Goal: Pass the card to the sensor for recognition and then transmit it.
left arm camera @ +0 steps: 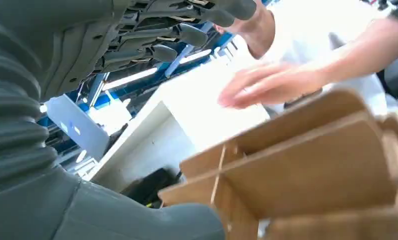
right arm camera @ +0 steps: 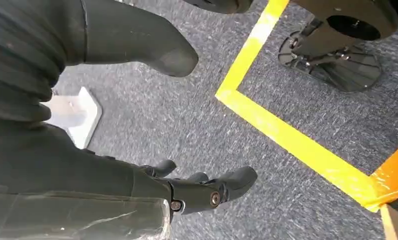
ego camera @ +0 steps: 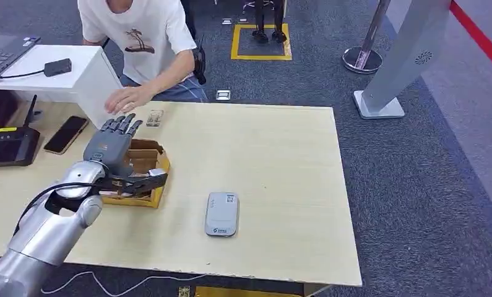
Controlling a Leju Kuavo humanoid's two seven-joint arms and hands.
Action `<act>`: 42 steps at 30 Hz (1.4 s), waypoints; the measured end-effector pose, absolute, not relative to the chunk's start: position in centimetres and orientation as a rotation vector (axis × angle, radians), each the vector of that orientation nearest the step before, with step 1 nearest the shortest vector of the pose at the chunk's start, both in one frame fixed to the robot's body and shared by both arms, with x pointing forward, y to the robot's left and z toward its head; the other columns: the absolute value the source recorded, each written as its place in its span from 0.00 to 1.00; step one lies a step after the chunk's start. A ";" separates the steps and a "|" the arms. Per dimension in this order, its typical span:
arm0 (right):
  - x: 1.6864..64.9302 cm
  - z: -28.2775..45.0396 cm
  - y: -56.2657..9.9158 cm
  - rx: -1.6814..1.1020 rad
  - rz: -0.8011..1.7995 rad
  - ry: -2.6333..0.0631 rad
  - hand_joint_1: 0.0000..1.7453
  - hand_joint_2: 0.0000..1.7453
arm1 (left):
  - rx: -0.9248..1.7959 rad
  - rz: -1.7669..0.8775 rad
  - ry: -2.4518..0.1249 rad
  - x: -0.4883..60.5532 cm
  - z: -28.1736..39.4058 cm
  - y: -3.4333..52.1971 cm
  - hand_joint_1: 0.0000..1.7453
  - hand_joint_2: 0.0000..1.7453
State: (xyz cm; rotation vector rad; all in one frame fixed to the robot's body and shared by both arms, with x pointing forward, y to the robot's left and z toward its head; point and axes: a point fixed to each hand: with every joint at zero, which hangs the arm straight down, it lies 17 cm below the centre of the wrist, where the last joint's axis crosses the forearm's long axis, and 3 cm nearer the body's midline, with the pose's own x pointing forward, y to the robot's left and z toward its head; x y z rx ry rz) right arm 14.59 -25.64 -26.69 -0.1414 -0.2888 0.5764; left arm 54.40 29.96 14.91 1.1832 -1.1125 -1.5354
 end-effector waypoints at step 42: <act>11.3 -27.4 -26.8 -0.146 0.436 -0.269 0.00 1.00 | 1.239 -1.535 -1.140 42.1 11.0 28.6 0.00 1.00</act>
